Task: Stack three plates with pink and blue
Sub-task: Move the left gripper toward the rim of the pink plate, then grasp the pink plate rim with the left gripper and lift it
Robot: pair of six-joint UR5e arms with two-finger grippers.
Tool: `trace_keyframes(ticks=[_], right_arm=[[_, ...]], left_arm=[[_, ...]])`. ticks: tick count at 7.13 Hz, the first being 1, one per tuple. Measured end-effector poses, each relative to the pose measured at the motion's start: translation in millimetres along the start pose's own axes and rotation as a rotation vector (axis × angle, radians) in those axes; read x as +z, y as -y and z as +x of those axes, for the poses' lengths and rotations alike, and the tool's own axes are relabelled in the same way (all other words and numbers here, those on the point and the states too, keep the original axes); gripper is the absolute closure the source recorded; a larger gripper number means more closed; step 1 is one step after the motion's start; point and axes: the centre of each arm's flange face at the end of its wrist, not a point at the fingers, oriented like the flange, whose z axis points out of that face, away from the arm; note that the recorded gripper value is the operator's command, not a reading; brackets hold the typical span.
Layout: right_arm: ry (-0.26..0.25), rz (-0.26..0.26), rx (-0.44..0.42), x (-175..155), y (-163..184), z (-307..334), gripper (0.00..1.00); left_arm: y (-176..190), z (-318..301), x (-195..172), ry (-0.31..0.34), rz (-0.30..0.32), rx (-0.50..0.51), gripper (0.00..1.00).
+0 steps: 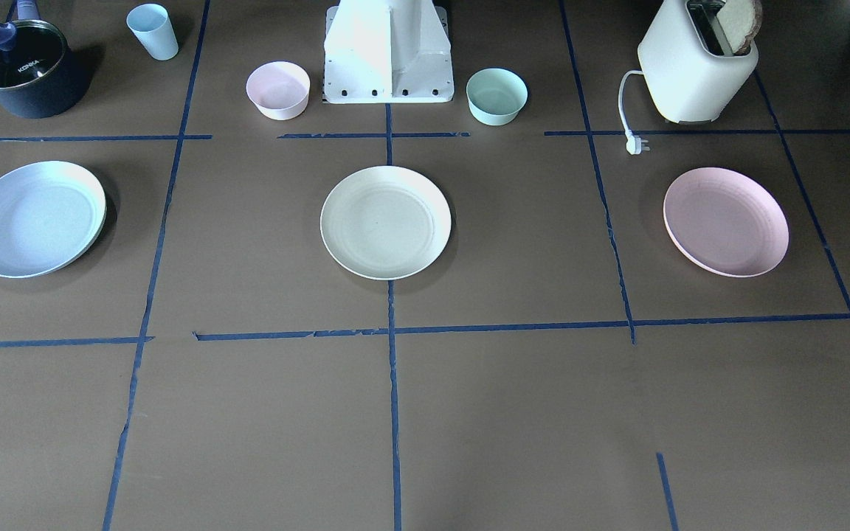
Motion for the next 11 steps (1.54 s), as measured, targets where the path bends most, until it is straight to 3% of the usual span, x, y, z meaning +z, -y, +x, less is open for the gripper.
trace_keyframes(ticks=[3, 5, 9, 11], right_arm=[[0.001, -0.003, 0.000, 1.4, 0.0, 0.1, 0.00], [0.001, -0.005, 0.001, 2.4, -0.8, 0.9, 0.00], [0.002, -0.013, 0.002, 5.8, -2.2, 3.6, 0.00], [0.000, -0.014, 0.002, 6.3, -2.9, 4.1, 0.00]], left_arm=[[-13.0, 27.2, 94.2, -0.003, 0.065, -0.125, 0.00], [-19.5, 46.9, 123.7, 0.023, 0.068, -0.135, 0.45], [-24.3, 48.8, 134.9, 0.026, 0.049, -0.129, 0.47], [-25.5, 50.4, 136.9, 0.024, 0.042, -0.125, 0.69]])
